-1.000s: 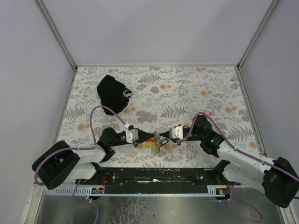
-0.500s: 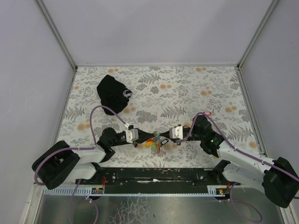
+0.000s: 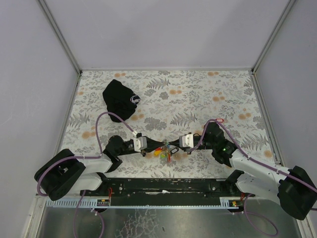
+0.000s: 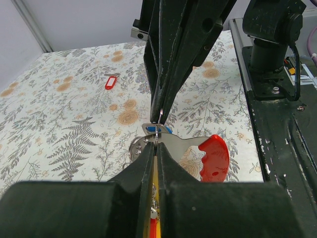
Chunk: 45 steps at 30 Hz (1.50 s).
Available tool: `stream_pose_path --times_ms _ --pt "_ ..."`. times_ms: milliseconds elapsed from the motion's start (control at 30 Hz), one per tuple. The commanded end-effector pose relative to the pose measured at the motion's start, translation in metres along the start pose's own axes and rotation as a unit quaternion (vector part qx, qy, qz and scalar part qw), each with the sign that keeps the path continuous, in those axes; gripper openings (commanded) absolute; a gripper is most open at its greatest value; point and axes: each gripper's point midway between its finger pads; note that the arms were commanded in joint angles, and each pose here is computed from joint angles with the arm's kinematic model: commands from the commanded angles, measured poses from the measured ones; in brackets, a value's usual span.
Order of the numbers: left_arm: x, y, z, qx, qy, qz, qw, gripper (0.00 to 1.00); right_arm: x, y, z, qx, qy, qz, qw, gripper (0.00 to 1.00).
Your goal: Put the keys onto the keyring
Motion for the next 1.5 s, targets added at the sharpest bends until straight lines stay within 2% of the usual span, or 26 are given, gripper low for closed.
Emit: stream_pose_path --times_ms 0,1467 --pt "0.0153 0.0020 -0.0018 -0.002 -0.029 -0.021 0.999 0.00 0.0172 -0.0060 -0.0039 -0.002 -0.028 0.021 0.999 0.00" --pt "0.0166 0.0023 -0.0016 -0.003 -0.032 -0.024 0.999 0.00 0.0184 -0.0125 -0.0012 -0.021 -0.019 0.018 0.999 0.00"
Point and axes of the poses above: each gripper's point midway between its finger pads, its own z axis back along the fingers, its own y axis along the line the jaws close on, x = y × z, and after that the axes turned 3 degrees about z, right-handed
